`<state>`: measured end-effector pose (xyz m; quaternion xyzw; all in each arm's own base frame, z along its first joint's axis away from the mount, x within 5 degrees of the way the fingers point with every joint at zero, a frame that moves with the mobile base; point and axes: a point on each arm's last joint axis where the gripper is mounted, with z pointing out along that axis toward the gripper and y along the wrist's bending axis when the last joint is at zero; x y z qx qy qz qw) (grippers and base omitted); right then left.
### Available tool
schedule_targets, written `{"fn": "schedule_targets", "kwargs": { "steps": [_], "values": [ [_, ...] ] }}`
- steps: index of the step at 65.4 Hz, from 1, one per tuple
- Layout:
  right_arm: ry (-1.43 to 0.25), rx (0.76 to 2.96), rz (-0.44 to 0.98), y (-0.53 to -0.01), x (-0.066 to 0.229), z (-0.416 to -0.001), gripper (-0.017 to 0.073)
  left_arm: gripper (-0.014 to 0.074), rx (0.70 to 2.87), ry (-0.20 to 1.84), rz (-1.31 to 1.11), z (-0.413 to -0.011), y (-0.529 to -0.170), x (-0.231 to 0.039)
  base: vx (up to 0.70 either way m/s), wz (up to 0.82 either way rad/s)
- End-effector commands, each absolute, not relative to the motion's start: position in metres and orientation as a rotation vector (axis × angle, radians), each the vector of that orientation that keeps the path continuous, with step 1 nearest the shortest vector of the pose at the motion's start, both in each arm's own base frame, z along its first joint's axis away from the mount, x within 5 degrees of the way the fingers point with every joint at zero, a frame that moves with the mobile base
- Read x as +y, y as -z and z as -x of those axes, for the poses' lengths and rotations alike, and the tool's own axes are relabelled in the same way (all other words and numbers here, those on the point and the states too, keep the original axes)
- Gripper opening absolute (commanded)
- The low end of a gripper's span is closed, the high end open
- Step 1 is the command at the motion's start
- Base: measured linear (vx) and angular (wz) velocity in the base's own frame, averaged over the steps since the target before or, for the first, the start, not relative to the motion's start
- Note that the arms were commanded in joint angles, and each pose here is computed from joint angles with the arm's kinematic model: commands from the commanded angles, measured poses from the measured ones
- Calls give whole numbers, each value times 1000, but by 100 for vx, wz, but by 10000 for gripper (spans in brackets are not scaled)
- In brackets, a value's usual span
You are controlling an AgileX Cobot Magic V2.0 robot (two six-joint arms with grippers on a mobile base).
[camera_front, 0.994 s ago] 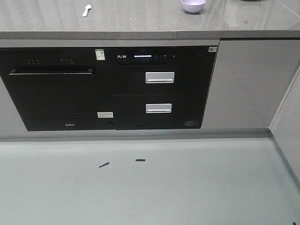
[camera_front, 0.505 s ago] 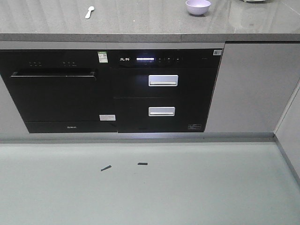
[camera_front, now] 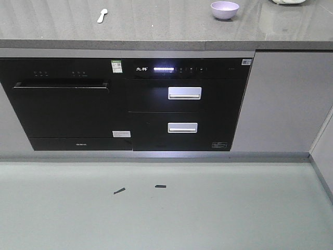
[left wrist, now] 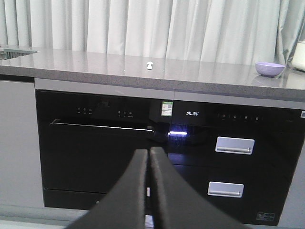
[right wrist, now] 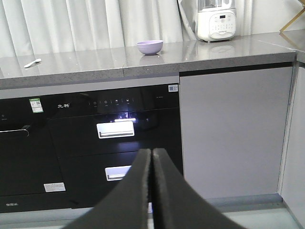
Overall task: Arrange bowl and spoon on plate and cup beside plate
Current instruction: 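Continue driving forward, approaching the counter with the lavender bowl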
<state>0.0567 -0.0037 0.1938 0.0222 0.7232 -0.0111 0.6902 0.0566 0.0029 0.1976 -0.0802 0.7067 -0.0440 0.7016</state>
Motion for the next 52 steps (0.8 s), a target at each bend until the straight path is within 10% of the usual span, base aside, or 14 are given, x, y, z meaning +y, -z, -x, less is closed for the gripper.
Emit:
{"fn": "schedule_targets", "kwargs": {
  "steps": [1,52],
  "values": [
    [24,1548,-23,-196,-2,-57,-6,-6,1535,107,179,-58,-194,3,7,3],
    [24,1548,-23,-196,-2,-57,-6,-6,1535,107,179,-58,-194,3,7,1]
  ]
}}
